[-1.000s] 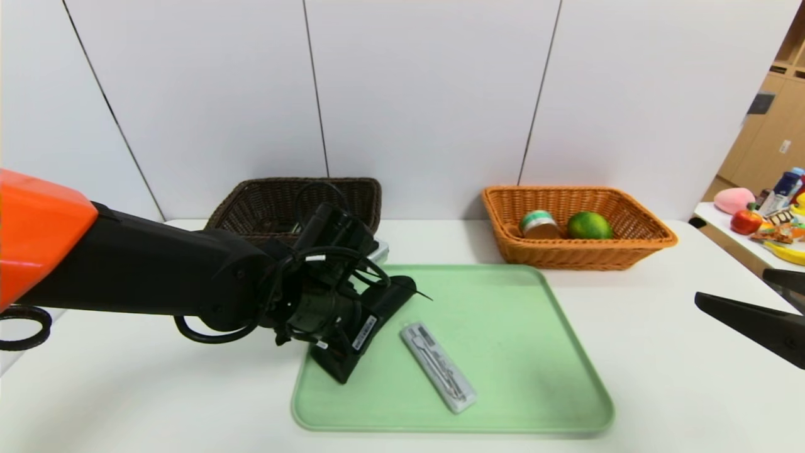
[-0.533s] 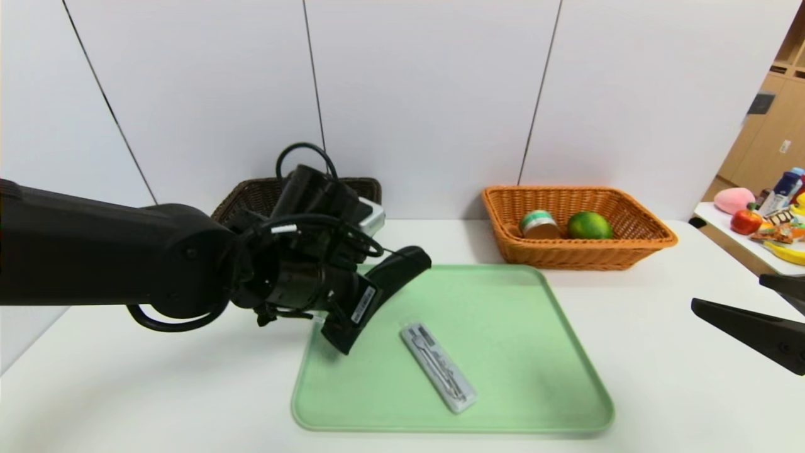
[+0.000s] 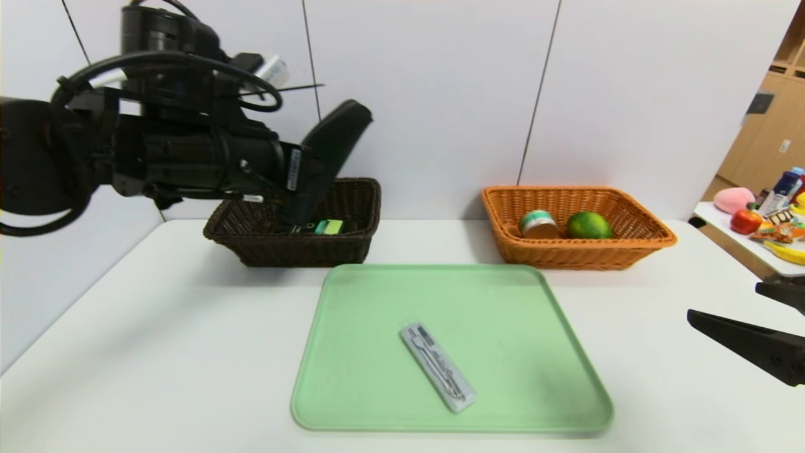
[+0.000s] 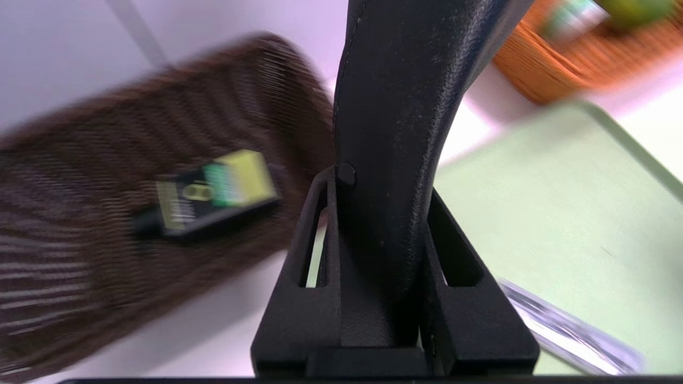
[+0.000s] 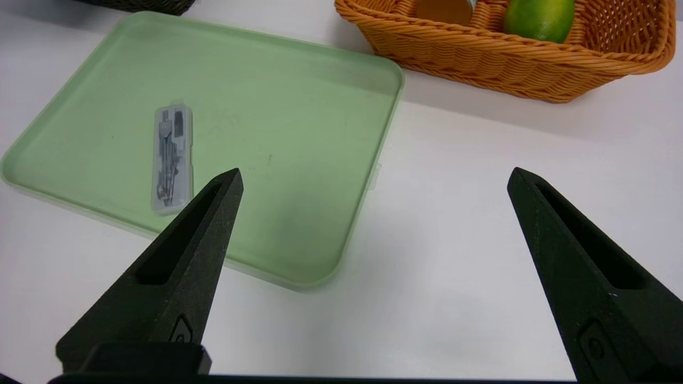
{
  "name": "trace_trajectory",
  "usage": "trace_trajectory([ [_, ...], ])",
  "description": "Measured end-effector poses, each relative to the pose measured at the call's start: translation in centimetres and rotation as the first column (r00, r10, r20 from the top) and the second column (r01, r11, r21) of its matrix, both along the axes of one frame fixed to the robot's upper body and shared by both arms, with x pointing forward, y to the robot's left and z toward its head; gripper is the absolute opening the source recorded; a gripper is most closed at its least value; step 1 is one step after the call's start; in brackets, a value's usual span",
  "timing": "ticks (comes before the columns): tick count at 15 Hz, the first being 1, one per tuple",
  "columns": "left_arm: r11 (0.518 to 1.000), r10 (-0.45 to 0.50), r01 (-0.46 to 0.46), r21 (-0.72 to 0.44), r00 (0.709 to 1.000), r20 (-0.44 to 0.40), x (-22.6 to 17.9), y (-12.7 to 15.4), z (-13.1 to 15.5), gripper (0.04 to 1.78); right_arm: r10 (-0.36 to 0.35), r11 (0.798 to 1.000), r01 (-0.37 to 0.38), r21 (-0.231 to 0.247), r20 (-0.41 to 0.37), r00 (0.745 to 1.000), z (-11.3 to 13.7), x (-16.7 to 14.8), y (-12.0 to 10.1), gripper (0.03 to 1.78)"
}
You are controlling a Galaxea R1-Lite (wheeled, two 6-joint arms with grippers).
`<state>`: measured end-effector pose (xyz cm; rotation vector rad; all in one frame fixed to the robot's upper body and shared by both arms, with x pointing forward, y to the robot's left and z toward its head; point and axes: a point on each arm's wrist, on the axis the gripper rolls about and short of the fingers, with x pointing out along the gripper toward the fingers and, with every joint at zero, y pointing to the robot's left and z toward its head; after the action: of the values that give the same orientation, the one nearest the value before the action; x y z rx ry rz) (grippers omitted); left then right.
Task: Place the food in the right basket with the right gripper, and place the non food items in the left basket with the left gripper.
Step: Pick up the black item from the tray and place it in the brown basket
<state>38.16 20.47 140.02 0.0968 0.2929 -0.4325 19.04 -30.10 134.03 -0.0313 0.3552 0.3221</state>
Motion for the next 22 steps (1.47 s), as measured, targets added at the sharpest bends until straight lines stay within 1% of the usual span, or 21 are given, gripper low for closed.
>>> trace_trajectory([
  [2, 0.996, 0.085, -0.086, 0.023, 0.996, 0.035, 1.9, 3.8, 0.9, 0.40, 0.002, 1.000, -0.002, -0.009, -0.008, 1.000, -0.3, 0.0, 0.0, 1.71],
  [5, 0.984, 0.169, -0.171, 0.048, 0.985, 0.043, 4.8, 6.7, 0.0, 0.40, 0.002, 1.000, -0.002, -0.011, -0.012, 1.000, -0.4, 0.0, 0.0, 1.71],
  [9, 0.971, 0.232, -0.233, 0.059, 0.972, 0.023, 8.1, 8.0, -2.8, 0.39, 0.001, 1.000, -0.001, -0.012, -0.013, 1.000, -0.4, 0.0, 0.0, 1.71],
  [14, 0.954, 0.286, -0.281, 0.101, 0.957, -0.043, 10.2, 8.2, -5.9, 0.39, -0.003, 1.000, 0.003, -0.010, -0.005, 1.000, -0.3, -0.1, -0.1, 1.71],
  [16, 0.950, 0.299, -0.292, 0.109, 0.952, -0.058, 10.5, 8.3, -6.6, 0.69, -0.004, 1.000, 0.004, -0.009, -0.005, 1.000, -0.3, -0.1, -0.1, 1.71],
  [18, 0.951, 0.298, -0.291, 0.105, 0.953, -0.053, 10.8, 8.1, -6.9, 0.93, -0.004, 1.000, 0.003, -0.008, -0.005, 1.000, -0.3, -0.1, -0.1, 1.71],
  [21, 0.950, 0.300, -0.294, 0.104, 0.953, -0.048, 10.9, 8.2, -6.9, 1.18, -0.003, 1.000, 0.003, -0.007, -0.004, 1.000, -0.3, -0.1, -0.1, 1.71],
  [22, 0.951, 0.296, -0.291, 0.101, 0.954, -0.040, 10.6, 8.2, -6.6, 1.24, -0.003, 1.000, 0.003, -0.007, -0.005, 1.000, -0.3, -0.1, -0.1, 1.71],
])
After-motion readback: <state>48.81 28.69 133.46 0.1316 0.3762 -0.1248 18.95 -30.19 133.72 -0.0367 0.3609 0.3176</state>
